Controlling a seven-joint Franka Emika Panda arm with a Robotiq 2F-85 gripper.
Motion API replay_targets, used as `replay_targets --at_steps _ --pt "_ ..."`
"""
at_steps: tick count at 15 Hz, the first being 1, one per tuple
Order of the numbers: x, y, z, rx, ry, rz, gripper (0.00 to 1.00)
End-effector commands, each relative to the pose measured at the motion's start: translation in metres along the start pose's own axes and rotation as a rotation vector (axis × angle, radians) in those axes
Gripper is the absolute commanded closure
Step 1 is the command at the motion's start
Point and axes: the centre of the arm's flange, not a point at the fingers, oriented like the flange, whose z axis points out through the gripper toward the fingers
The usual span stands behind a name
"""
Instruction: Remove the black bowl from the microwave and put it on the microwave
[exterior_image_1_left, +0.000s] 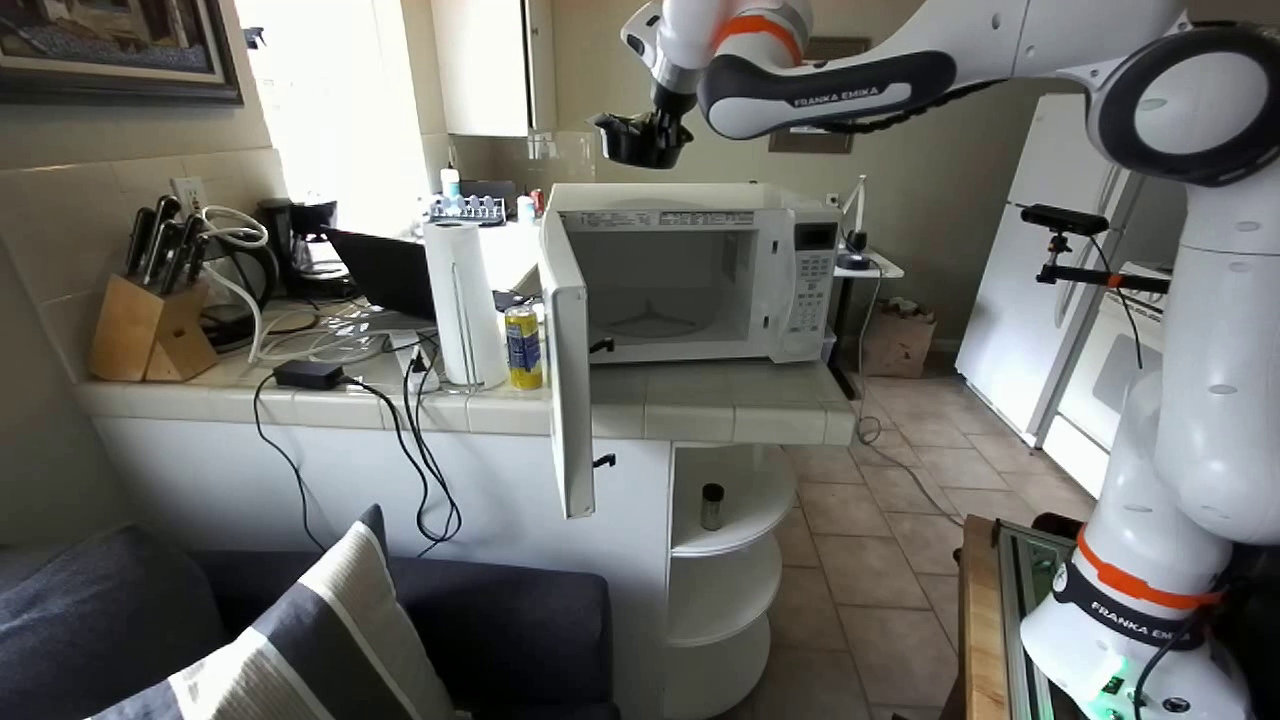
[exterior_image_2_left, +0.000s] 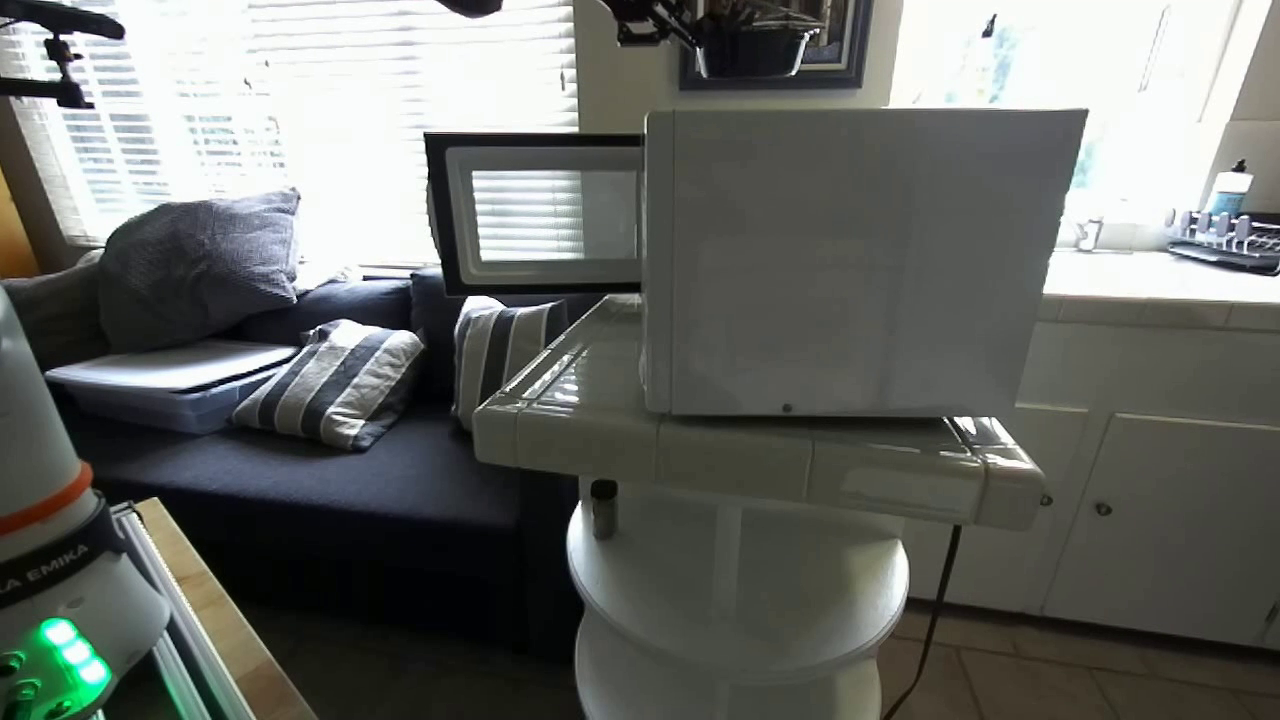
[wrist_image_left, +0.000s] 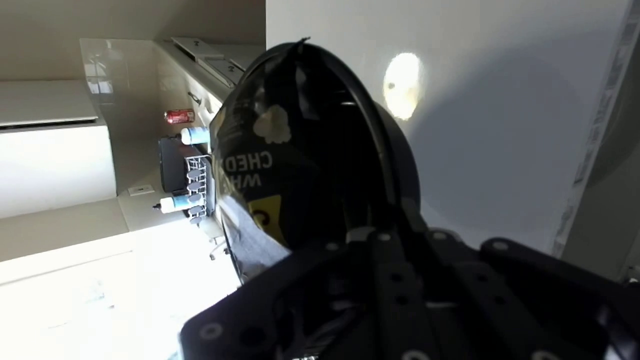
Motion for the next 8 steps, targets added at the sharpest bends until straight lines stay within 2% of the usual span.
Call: replay_targets --at_steps 1,8 --pt "0.044 0.015 0.029 -0.021 -0.011 -0.027 0.98" --pt "0.076 -0.002 0.067 -0.018 -0.015 -0.073 0.98"
